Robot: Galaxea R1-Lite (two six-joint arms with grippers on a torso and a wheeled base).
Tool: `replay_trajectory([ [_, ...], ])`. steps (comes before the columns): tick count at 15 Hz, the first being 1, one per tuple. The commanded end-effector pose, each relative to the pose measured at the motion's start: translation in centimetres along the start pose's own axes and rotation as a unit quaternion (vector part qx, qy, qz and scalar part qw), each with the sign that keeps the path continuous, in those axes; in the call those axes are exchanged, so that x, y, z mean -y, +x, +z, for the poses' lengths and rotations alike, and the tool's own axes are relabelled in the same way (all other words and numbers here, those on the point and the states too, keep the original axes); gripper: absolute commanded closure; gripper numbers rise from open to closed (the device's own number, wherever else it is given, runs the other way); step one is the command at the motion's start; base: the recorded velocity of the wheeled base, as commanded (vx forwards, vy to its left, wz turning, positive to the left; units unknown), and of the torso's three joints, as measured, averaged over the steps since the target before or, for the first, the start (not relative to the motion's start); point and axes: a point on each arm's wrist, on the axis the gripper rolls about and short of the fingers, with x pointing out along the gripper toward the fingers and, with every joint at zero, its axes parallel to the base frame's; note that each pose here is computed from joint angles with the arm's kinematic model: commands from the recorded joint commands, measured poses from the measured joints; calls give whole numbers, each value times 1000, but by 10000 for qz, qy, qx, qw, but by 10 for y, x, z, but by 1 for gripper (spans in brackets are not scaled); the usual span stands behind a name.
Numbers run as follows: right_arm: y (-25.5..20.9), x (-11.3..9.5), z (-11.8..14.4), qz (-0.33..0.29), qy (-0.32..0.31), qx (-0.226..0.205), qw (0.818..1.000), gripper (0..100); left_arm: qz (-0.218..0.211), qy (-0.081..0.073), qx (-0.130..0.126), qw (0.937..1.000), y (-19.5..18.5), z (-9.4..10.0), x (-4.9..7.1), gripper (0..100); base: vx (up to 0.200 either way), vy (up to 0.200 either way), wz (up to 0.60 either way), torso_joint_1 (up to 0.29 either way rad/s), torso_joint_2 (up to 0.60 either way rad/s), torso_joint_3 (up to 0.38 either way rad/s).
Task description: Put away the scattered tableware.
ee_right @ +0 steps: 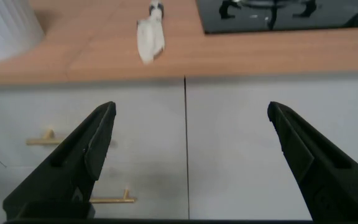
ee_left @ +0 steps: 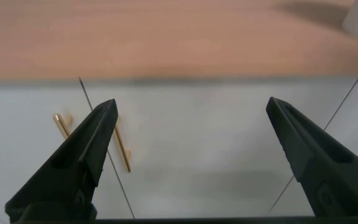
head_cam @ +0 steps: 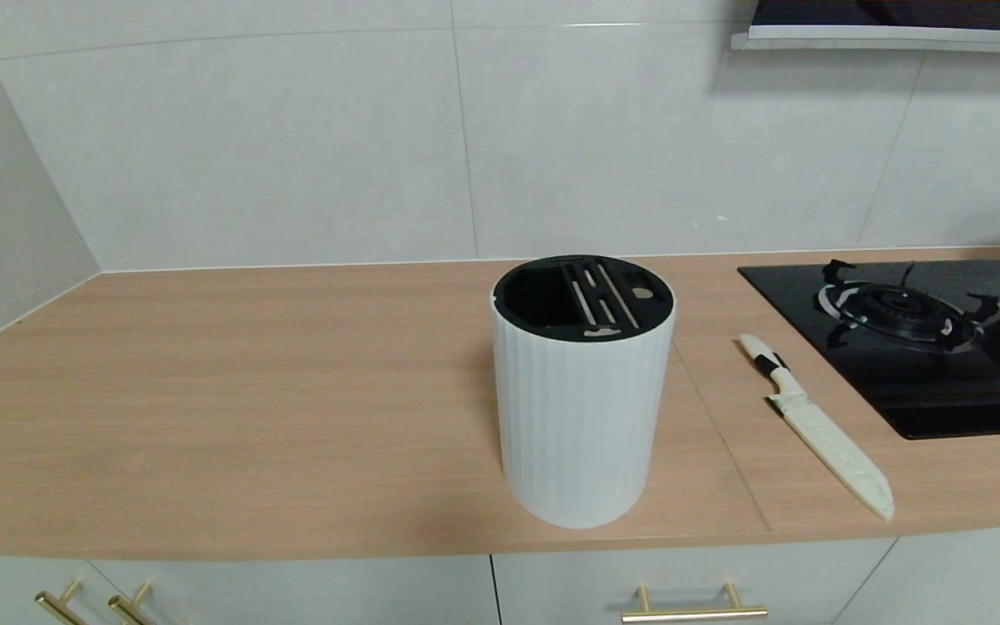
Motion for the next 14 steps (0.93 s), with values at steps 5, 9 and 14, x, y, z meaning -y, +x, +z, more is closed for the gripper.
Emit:
replay_trajectory([
  [5, 0, 0, 0, 4, 0, -3, 10000, 0, 1, 2, -3, 10000, 0, 0, 0, 0, 0, 0, 0, 232, -526, -289],
  [9, 0, 0, 0, 4, 0, -3, 10000, 0, 1, 2, -3, 10000, 0, 0, 0, 0, 0, 0, 0, 253, -552, -300],
  [14, 0, 0, 0, 4, 0, -3, 10000, 0, 1, -6, -3, 10000, 0, 0, 0, 0, 0, 0, 0, 276, -591, -315],
])
